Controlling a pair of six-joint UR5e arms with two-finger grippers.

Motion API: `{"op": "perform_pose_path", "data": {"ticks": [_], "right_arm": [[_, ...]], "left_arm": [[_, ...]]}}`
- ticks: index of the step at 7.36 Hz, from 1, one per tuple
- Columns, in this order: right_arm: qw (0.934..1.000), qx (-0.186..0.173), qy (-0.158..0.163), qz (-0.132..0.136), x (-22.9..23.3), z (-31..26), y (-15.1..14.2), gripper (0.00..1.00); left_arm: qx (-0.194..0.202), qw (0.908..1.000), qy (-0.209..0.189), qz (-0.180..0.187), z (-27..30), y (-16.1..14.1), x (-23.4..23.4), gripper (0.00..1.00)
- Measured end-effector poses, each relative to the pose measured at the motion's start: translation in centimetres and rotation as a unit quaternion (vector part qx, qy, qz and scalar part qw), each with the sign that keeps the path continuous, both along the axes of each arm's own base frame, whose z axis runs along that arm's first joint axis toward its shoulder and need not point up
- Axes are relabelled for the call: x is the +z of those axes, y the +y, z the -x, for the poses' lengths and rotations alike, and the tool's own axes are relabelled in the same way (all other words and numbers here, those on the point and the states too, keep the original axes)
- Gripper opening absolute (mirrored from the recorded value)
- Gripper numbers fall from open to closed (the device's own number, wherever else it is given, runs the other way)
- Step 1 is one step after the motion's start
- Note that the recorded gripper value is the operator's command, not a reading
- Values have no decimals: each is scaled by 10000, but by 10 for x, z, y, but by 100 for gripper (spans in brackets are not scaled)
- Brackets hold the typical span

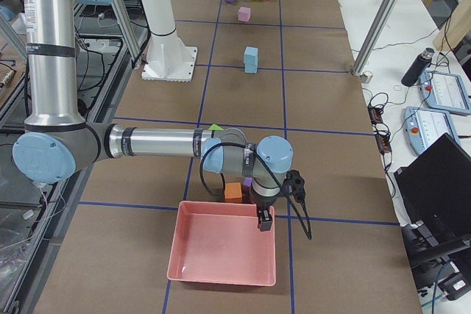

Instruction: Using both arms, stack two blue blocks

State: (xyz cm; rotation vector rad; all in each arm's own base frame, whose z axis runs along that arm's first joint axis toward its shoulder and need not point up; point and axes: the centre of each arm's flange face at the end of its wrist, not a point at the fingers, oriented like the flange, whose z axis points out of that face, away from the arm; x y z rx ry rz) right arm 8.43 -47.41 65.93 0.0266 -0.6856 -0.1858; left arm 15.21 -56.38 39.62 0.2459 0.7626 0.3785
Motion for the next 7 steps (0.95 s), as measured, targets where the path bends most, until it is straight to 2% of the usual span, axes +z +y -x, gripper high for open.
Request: {"op": "perform_pose_path", "data": {"ticks": [1,3,5,7], "right_arm": [[10000,0,-1,-2,0,0,0,100],[10000,-4,3,-15,-1,0,0,100],[10000,-4,6,-33,-3,0,0,100],[10000,-4,7,-45,-4,0,-1,100]], "left_arm": [[17,9996,-149,250,42,15,62,98],[-372,9943,-372,928,110,40,150,98],[-862,9855,-439,1396,166,60,196,98],[-1117,9794,-425,1630,198,79,226,98]]}}
